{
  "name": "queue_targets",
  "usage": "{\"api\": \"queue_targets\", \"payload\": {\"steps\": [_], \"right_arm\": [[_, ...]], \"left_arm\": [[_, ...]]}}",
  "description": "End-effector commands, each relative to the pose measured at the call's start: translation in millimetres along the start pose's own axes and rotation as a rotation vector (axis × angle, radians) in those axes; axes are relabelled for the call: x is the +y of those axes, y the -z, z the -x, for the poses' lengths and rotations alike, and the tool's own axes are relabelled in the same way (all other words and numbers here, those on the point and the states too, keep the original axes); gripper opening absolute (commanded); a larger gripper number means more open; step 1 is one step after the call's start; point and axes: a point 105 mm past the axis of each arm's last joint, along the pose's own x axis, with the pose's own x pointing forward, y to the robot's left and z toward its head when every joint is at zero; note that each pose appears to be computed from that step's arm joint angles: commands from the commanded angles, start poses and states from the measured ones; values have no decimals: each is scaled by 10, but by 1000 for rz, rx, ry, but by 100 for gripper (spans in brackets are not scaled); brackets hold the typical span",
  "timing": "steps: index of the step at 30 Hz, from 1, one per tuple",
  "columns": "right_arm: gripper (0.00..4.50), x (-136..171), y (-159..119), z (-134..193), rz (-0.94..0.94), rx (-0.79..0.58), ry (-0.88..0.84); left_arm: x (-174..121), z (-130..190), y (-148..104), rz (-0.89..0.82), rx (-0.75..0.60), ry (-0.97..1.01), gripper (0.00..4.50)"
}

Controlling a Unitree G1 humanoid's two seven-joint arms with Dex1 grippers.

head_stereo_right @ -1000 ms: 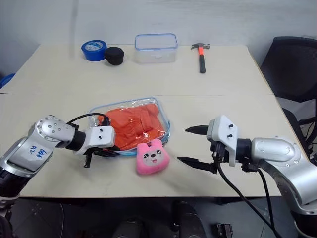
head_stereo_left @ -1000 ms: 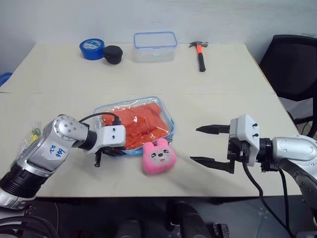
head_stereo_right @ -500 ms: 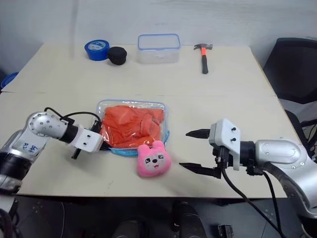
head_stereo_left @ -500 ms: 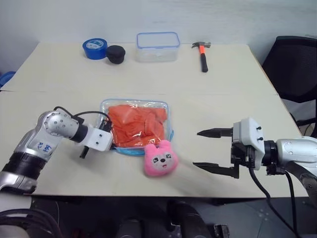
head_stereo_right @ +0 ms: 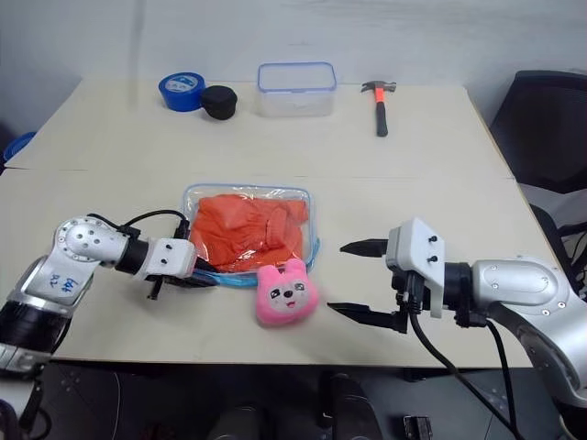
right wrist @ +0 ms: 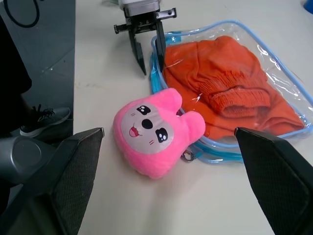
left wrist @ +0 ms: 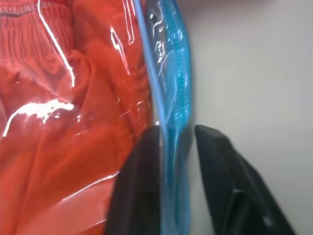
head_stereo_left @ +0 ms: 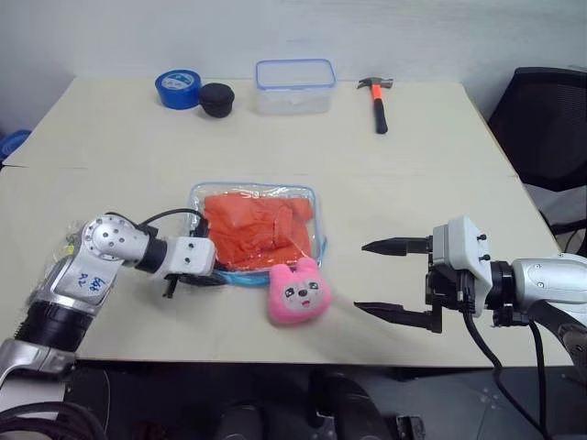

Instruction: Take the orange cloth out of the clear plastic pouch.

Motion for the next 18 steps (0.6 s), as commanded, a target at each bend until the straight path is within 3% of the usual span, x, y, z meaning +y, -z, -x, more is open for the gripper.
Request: {"api": "queue_targets", "payload": {"steps": [1,5,12,15,18], "right_arm": [[450,-1,-89,33,40,-7,-6],[450,-9,-79,36,42,-4,-7],[450,-17,-56,75,34,-4,15],[450,-14,-37,79,29,0,21],[450,-18,-24,65,31,7,22]], "left_arm": [[65,156,-169,-5,-24,-75,265],[106,320,-306,51,-75,-127,386],[26,736,-715,218,-276,-74,386],[-122,656,-918,248,-349,75,386],[-293,407,-889,196,-291,203,386]]}}
